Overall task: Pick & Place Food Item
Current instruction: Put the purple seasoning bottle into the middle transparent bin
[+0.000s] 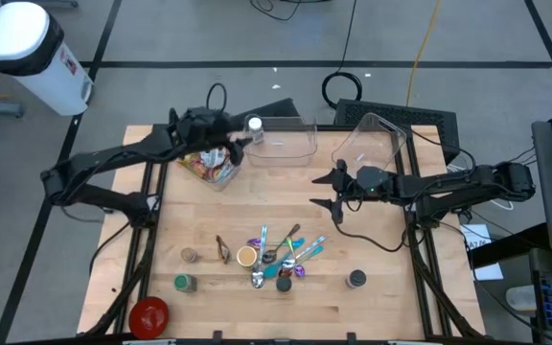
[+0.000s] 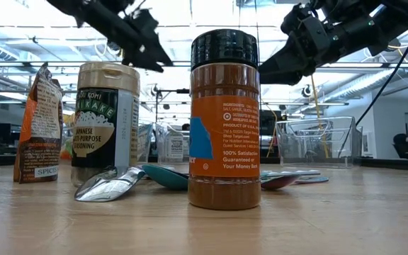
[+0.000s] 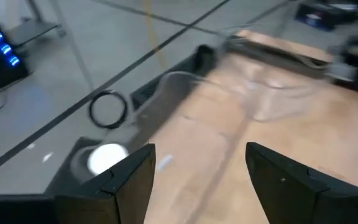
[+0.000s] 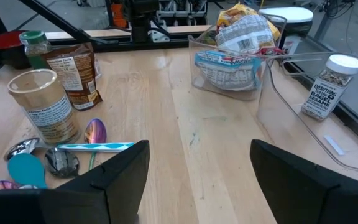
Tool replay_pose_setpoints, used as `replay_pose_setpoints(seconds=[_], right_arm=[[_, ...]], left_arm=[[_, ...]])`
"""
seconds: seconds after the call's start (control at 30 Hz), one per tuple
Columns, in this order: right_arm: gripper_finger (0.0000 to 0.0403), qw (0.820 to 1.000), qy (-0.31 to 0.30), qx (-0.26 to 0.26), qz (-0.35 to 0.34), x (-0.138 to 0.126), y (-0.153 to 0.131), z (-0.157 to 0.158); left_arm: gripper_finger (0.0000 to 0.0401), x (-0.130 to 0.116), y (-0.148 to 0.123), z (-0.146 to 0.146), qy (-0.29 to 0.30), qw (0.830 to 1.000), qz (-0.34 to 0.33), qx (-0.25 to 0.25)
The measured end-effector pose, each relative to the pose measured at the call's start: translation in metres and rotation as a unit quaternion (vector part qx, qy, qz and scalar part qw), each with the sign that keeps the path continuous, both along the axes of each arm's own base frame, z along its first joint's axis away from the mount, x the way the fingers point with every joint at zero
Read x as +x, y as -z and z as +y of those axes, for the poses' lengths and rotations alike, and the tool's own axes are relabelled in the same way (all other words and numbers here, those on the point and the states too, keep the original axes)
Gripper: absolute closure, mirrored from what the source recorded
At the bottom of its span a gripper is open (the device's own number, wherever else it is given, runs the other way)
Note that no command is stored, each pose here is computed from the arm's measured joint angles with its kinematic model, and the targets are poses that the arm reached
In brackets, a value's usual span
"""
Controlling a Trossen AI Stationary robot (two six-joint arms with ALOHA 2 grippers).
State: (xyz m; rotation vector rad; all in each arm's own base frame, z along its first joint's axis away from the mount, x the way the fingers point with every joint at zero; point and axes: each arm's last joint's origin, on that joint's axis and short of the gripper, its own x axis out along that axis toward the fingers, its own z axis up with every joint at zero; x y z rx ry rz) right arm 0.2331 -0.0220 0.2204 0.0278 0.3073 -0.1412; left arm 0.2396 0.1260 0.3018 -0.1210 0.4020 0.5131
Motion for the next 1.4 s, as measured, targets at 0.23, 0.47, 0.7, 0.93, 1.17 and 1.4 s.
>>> replay_pose_setpoints(seconds=[0.23,0.47,0.7,0.93,1.17,1.4], right_arm=[[0.0133,1.000,0.000,0.001,0.008,0.000,0.002,0.000],[0.0133,1.000,0.006,0.019,0.007,-0.001,0.002,0.000],[0.0133,0.999,0.014,0.048,0.014,-0.001,0.004,0.000],[0.0133,0.994,-0.090,0.060,0.013,0.000,0.003,0.016],[0.0133,0.936,-0.336,0.082,-0.059,-0.001,-0.013,0.056],[0.0133,0.882,-0.447,0.135,-0.059,-0.010,-0.018,0.092]], left_arm=[[0.0146,-0.029,0.011,-0.044,0.053,0.996,-0.053,0.039],[0.0146,-0.078,0.024,-0.067,0.059,0.984,-0.147,0.075],[0.0146,-0.105,0.022,-0.080,0.109,0.970,-0.204,0.074],[0.0146,-0.106,0.024,-0.081,0.121,0.968,-0.210,0.059],[0.0146,-0.100,0.029,-0.079,0.120,0.972,-0.193,0.050],[0.0146,-0.095,0.033,-0.077,0.120,0.975,-0.182,0.044]])
